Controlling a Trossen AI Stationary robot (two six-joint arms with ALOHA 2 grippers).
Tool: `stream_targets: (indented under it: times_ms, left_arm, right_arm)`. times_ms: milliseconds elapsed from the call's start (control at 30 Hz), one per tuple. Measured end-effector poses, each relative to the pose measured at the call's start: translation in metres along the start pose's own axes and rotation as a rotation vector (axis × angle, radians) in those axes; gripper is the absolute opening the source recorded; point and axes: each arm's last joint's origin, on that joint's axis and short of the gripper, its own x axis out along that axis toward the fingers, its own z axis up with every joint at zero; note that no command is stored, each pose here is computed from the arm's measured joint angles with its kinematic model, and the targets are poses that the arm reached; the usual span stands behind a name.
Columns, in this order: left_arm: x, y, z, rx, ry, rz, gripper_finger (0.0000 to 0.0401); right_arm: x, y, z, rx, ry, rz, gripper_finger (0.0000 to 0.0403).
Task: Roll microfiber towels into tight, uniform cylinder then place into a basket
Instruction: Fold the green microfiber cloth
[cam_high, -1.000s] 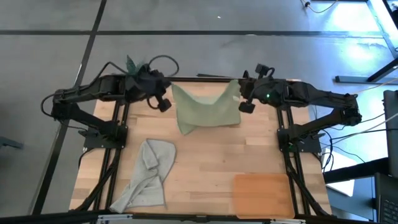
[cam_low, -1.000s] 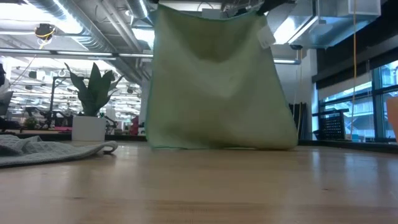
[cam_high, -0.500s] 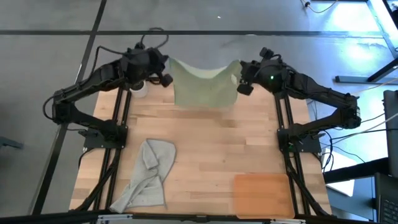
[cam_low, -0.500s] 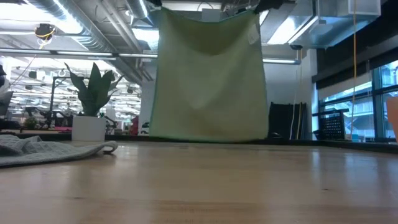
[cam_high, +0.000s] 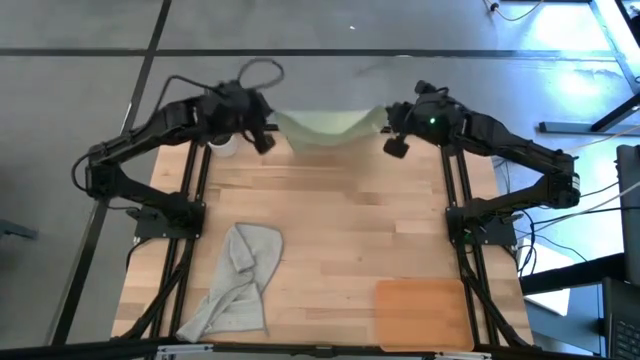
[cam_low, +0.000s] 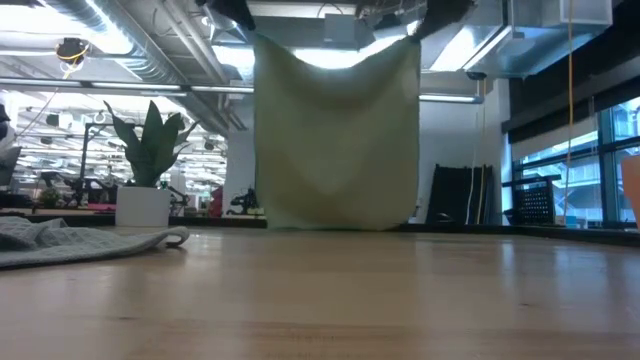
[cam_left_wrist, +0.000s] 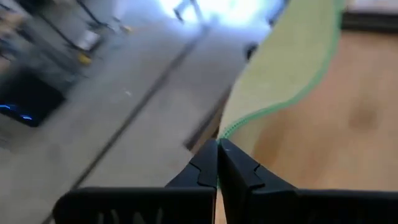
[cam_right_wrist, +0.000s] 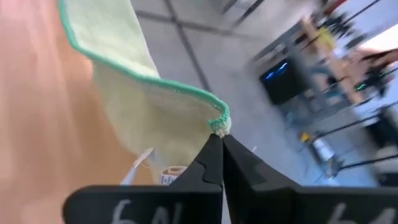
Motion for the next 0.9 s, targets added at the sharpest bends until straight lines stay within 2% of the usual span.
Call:
stream_targets:
  times_ms: [100, 300, 433, 500, 700, 800, 900]
  left_arm:
    - [-0.003, -0.013, -0.006, 0.024, 0.061, -0.061, 0.0]
    - [-0.01, -0.037, -0.012, -0.02, 0.122, -0.19, 0.0]
    - [-0.013, -0.054, -0.015, -0.022, 0.16, -0.275, 0.0]
    - [-0.014, -0.061, -0.015, -0.001, 0.16, -0.275, 0.0]
    - [-0.013, -0.054, -0.007, -0.002, 0.063, -0.167, 0.0]
    - [-0.023, -0.037, 0.001, -0.029, 0.005, -0.115, 0.0]
    - [-0.036, -0.02, 0.014, -0.065, -0.066, -0.051, 0.0]
  right_arm:
    - [-0.002, 0.014, -0.007, 0.002, 0.05, 0.068, 0.0]
    - [-0.006, 0.042, -0.017, 0.075, 0.115, 0.271, 0.0]
    - [-0.01, 0.058, -0.023, 0.079, 0.16, 0.333, 0.0]
    - [-0.012, 0.062, -0.024, 0.07, 0.172, 0.344, 0.0]
    - [-0.016, 0.052, -0.015, 0.008, 0.118, 0.197, 0.0]
    - [-0.023, 0.037, -0.005, -0.013, 0.082, 0.091, 0.0]
    - [-0.031, 0.023, 0.003, -0.009, 0.055, 0.037, 0.0]
